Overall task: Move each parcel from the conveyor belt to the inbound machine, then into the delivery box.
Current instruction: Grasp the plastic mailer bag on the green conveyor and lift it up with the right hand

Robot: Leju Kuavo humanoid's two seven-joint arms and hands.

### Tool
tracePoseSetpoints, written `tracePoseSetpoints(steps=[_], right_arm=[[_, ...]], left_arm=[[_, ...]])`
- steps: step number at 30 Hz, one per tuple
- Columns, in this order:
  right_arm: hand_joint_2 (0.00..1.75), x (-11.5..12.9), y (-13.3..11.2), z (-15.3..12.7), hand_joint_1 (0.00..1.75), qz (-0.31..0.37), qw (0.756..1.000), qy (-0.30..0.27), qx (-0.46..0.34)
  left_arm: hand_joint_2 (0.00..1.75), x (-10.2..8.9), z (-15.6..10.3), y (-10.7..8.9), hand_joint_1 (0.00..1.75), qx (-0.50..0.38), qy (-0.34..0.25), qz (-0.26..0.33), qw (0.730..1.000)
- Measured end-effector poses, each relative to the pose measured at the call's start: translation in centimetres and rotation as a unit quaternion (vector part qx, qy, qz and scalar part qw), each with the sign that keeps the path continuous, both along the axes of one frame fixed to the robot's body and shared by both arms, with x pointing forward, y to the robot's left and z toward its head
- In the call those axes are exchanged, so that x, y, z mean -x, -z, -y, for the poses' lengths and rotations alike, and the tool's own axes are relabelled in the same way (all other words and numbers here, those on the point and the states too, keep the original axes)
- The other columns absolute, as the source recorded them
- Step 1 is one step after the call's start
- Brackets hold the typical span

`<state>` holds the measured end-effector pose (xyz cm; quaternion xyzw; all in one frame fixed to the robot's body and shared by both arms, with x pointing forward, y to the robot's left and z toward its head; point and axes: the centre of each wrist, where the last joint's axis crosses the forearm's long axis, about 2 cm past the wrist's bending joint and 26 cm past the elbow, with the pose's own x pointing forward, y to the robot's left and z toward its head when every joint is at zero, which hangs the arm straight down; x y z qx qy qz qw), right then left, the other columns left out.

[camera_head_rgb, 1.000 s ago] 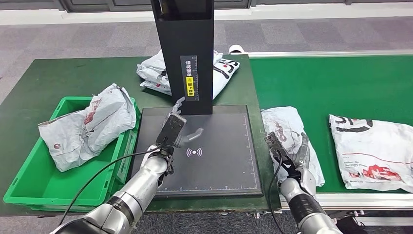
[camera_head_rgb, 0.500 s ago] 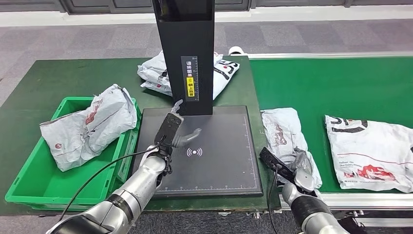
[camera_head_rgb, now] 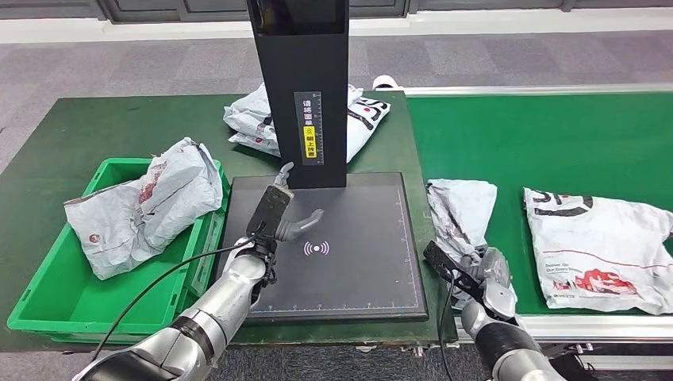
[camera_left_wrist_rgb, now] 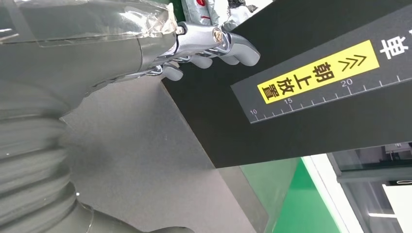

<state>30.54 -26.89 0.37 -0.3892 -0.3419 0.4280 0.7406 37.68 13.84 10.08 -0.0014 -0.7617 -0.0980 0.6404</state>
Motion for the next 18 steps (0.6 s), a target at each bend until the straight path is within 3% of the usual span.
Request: tracePoseSetpoints(steps=[6,11,14,18], right_arm=[[1.75,0.0,0.0,-0.3,1.75,0.014,1.0,-0.001,-0.01],[1.75,0.2,-0.6,-0.9,1.75,0.133,0.988,-0.008,-0.074],[1.75,0.0,-2.2,-1.9,1.75,0.254,0.958,-0.029,-0.128],[1.75,-1.3,-6.0,-3.5,1.75,0.391,0.902,-0.063,-0.173]], left_arm=[[1.75,0.0,-0.2,0.1,0.0,-0.002,-0.004,0.001,1.0],[1.75,0.1,-0.5,0.2,0.0,-0.019,-0.028,0.022,0.999],[1.75,0.3,-0.7,0.4,0.0,-0.046,-0.056,0.05,0.996],[1.75,0.4,-0.9,0.4,0.0,-0.062,-0.084,0.079,0.991]])
